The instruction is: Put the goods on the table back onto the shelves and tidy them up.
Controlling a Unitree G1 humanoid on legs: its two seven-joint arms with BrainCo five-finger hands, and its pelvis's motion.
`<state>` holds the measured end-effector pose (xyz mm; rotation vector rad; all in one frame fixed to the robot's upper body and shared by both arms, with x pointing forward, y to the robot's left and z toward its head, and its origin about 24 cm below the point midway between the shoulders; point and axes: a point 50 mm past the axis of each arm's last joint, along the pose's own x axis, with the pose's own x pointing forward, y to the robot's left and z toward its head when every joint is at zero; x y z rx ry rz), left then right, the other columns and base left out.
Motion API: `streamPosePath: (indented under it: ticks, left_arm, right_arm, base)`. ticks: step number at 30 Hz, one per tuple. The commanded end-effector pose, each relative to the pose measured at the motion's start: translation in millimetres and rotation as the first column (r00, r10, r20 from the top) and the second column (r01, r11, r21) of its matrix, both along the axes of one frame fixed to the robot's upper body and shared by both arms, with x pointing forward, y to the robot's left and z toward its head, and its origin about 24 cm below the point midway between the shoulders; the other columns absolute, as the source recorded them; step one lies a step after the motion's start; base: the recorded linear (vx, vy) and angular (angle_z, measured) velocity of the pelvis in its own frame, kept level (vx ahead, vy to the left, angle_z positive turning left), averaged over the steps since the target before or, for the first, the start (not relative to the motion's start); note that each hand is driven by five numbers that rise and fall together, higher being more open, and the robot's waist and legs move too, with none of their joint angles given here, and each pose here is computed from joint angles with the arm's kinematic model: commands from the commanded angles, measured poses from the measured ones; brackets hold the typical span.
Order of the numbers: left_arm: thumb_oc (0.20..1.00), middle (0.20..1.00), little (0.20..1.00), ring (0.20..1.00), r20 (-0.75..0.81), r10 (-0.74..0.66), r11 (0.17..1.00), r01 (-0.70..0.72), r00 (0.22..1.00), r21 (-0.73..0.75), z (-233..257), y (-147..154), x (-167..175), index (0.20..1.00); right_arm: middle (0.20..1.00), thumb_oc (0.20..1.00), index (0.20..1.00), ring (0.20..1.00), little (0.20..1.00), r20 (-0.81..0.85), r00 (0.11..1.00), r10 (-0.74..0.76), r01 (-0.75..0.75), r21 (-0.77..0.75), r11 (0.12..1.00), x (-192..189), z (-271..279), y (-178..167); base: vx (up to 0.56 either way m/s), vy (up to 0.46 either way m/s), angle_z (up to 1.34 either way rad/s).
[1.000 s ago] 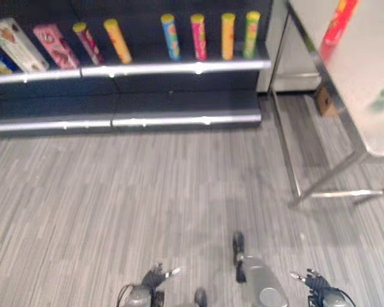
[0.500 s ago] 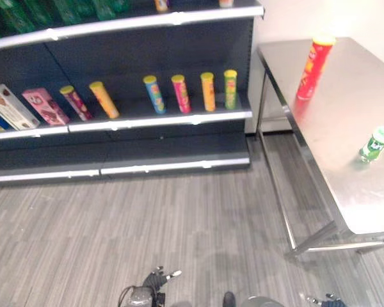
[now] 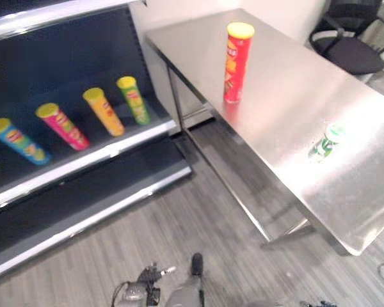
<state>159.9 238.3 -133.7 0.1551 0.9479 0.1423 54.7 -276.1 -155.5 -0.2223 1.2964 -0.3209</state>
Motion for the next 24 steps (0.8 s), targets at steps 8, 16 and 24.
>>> streamPosePath:
  ticks: [8, 16, 24]
  left_arm:
    - [1.000, 1.000, 1.000, 1.000, 0.042, -0.017, 0.997, 0.014, 0.999, 0.082, 13, 27, 9, 1.000]
    - [1.000, 1.000, 1.000, 1.000, 0.037, -0.031, 0.995, 0.027, 0.999, 0.097, 15, 27, 16, 1.000]
    - [1.000, 1.000, 1.000, 1.000, -0.007, -0.020, 0.994, 0.020, 1.000, 0.109, 6, 24, -1, 1.000]
  right_arm:
    - [1.000, 1.000, 1.000, 1.000, 1.000, 0.055, 0.931, -0.361, 0.365, -0.099, 0.926, -39, 17, -50]
    - [1.000, 1.000, 1.000, 1.000, 1.000, 0.042, 0.740, -0.671, 0.658, -0.250, 0.710, -109, 42, -89]
    - [1.000, 1.000, 1.000, 1.000, 1.000, 0.686, 0.504, -0.524, 0.847, -0.274, 0.456, -67, 143, -187]
  base:
    - [0.08, 0.176, 0.06]
    - [0.10, -0.008, -0.26]
    - [0.08, -0.010, -0.03]
